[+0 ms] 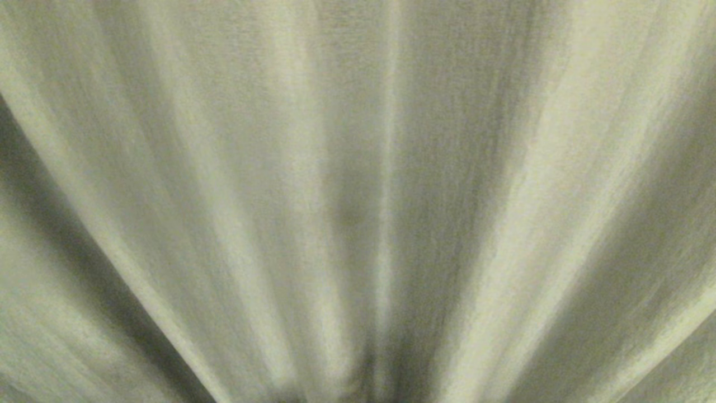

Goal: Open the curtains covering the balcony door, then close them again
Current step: Close the outer curtains on both sides

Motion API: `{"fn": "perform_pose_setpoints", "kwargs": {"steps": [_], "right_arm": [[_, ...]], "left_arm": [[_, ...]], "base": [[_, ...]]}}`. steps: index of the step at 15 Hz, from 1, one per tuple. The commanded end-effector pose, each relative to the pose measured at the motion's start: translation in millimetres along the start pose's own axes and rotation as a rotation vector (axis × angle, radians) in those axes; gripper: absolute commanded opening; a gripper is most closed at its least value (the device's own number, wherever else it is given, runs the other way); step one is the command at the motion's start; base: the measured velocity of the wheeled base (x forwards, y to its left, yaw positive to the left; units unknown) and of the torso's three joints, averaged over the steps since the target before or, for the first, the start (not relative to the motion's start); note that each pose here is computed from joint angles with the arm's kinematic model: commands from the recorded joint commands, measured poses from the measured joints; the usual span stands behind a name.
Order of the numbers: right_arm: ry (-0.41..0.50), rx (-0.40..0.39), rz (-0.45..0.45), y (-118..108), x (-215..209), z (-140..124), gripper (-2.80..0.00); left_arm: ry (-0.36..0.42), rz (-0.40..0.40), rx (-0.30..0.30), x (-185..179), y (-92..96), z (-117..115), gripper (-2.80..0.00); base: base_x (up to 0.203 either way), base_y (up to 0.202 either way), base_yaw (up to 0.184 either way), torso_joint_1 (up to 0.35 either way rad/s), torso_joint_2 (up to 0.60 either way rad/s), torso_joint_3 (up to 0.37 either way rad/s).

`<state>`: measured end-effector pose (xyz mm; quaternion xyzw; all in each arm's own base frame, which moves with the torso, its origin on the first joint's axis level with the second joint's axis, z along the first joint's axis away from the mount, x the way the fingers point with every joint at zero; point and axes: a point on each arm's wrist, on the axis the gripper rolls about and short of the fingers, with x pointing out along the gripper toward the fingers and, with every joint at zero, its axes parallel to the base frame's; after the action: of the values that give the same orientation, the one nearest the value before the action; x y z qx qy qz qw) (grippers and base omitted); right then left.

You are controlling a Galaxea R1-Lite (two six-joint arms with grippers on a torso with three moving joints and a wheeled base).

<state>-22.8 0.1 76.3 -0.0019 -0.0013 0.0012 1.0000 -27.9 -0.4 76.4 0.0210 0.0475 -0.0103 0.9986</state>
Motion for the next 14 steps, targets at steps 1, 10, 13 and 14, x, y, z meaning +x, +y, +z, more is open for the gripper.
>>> {"fn": "perform_pose_setpoints", "kwargs": {"steps": [1,10,13,14], "right_arm": [[-0.001,-0.001,0.001,0.0,0.0,0.0,-2.80],[-0.001,-0.001,0.001,0.0,0.0,0.0,-2.80],[-0.001,-0.001,0.001,0.0,0.0,0.0,-2.80],[-0.001,-0.001,0.001,0.0,0.0,0.0,-2.80]], "left_arm": [[-0.002,-0.001,0.002,-0.2,0.0,-0.2,-2.80],[-0.002,-0.001,0.012,-0.2,-0.1,-0.2,-2.80],[-0.004,-0.011,0.051,-0.3,-0.2,0.1,-2.80],[-0.005,-0.013,0.074,-0.5,-0.2,0.4,-2.80]], "base": [[0.000,-0.192,0.001,0.007,0.04,0.007],[0.000,-0.189,0.001,0.002,0.00,0.002],[0.000,-0.191,0.001,0.003,0.00,0.003],[0.000,-0.192,-0.001,0.006,0.00,0.011]]}}
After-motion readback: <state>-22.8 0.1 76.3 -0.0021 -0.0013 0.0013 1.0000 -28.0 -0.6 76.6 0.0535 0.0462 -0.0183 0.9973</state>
